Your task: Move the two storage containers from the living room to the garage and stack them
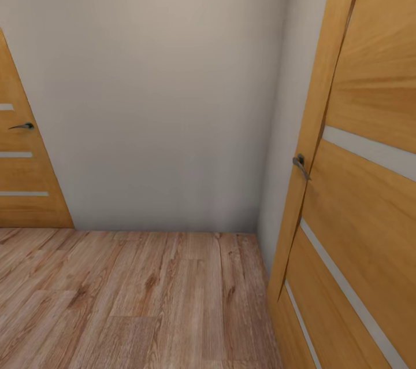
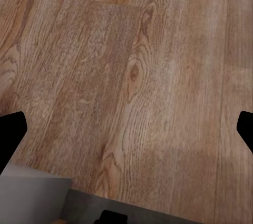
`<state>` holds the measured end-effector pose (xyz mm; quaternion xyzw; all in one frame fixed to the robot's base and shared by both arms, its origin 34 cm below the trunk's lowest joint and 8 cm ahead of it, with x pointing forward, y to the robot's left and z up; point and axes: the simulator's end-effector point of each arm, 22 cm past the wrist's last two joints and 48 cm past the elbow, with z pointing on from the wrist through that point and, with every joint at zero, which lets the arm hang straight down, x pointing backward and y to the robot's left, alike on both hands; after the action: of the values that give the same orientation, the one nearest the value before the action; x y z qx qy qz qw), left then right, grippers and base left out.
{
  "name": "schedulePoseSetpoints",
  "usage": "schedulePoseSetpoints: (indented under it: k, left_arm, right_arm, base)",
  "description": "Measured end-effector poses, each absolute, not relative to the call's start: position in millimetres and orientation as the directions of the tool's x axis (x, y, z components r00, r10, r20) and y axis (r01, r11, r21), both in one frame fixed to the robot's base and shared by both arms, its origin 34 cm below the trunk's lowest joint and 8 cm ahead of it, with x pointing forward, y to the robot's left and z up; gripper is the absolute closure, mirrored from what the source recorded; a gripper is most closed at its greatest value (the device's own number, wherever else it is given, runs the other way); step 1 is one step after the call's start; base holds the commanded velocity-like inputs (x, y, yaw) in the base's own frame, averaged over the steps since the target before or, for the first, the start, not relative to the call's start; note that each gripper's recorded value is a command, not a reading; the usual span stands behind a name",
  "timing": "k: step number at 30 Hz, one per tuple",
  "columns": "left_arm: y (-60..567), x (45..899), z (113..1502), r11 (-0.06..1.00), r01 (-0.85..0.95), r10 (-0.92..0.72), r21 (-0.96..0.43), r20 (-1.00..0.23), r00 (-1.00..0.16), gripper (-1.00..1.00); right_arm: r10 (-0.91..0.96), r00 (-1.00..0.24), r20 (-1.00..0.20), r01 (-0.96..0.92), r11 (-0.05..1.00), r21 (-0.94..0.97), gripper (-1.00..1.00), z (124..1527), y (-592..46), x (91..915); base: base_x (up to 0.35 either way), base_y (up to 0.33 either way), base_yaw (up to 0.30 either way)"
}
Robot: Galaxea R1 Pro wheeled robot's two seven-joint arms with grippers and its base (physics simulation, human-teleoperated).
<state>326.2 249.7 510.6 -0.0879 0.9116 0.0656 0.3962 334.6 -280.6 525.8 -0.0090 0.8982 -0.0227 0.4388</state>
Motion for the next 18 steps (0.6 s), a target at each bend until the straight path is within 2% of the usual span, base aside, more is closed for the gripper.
schedulePoseSetpoints:
  k: [18]
  left_arm:
    - [248.8, 326.2, 510.5, 0.977, -0.208, -0.107, 0.048, -0.734, -0.671, -1.00]
  right_arm:
    - [-0.039, -0.611, -0.791, 0.000, 0.999, -0.049, -1.00, 526.5, -279.9, 335.3]
  base:
    - [0.000, 0.000, 0.000]
